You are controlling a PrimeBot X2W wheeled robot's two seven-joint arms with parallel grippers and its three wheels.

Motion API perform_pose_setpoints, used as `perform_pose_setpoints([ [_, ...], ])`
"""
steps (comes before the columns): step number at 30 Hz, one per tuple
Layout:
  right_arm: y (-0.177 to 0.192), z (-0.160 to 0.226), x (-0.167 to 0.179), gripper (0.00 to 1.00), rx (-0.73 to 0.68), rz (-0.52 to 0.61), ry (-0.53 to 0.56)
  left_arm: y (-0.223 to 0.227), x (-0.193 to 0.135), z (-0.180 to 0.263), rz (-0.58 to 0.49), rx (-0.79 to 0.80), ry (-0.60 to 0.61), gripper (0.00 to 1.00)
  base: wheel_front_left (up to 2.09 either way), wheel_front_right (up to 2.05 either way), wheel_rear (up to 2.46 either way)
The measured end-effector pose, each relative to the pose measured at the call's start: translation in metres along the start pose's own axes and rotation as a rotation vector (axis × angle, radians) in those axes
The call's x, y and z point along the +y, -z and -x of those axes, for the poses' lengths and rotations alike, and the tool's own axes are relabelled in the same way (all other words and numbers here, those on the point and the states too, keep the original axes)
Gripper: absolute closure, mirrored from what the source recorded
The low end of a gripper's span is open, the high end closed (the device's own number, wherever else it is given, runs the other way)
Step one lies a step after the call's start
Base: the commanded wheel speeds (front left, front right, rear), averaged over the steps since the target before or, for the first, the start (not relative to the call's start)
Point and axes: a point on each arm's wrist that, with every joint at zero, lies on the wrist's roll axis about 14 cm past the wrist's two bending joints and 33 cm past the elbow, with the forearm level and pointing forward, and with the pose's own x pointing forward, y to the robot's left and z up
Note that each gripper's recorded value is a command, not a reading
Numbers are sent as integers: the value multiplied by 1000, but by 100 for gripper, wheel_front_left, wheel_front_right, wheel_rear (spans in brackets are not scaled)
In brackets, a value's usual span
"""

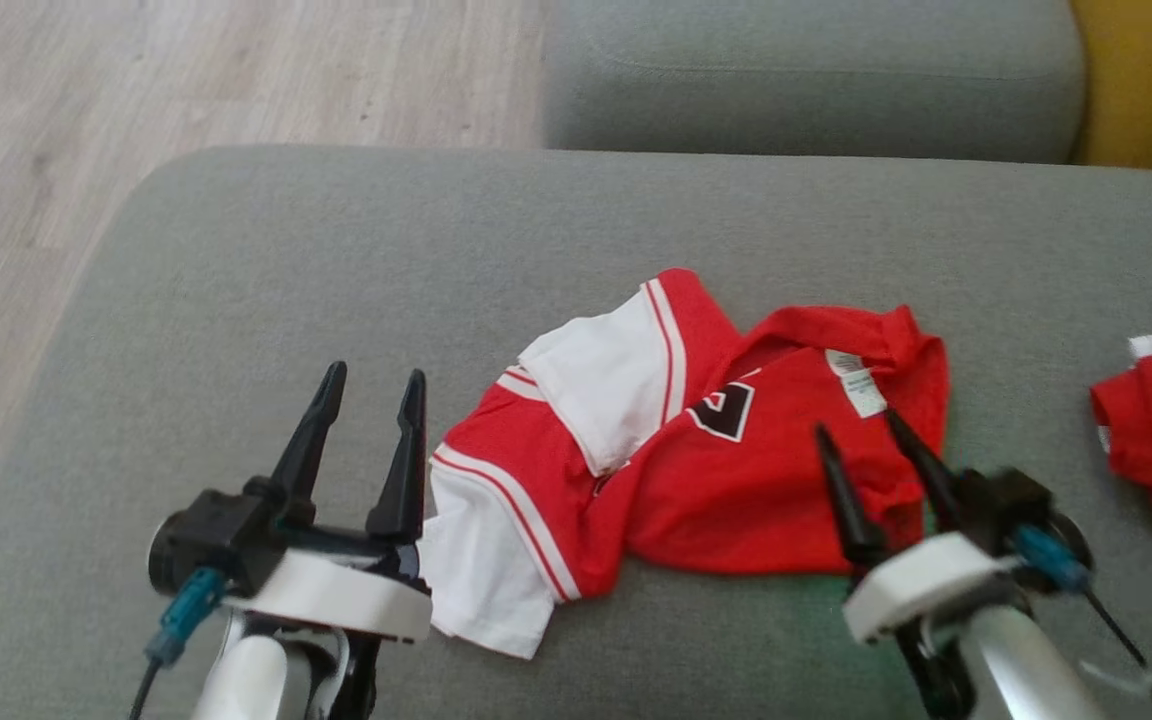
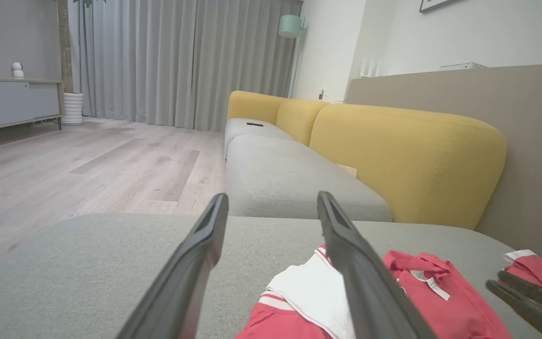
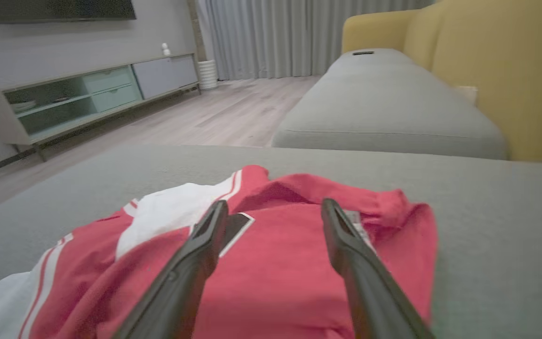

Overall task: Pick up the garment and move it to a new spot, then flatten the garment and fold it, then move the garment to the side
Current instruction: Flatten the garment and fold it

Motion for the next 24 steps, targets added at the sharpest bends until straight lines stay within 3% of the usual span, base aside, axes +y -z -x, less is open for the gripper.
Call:
perform_pose_setpoints([
  [5,12,32,-22,0,2,-44,118,8,-9,4,12,24,25,0,0,0,0],
  [14,8,32,-15,0,-6,-32,109,17,-14,4,19,53,37,0,0,0,0],
  [18,-2,13,1,0,-16,-14,42,22,-10,3,18,67,24,0,0,0,0],
  [24,-10,-27,68,0,12,57,-197,23,0,-4,13,70,4,0,0,0,0],
])
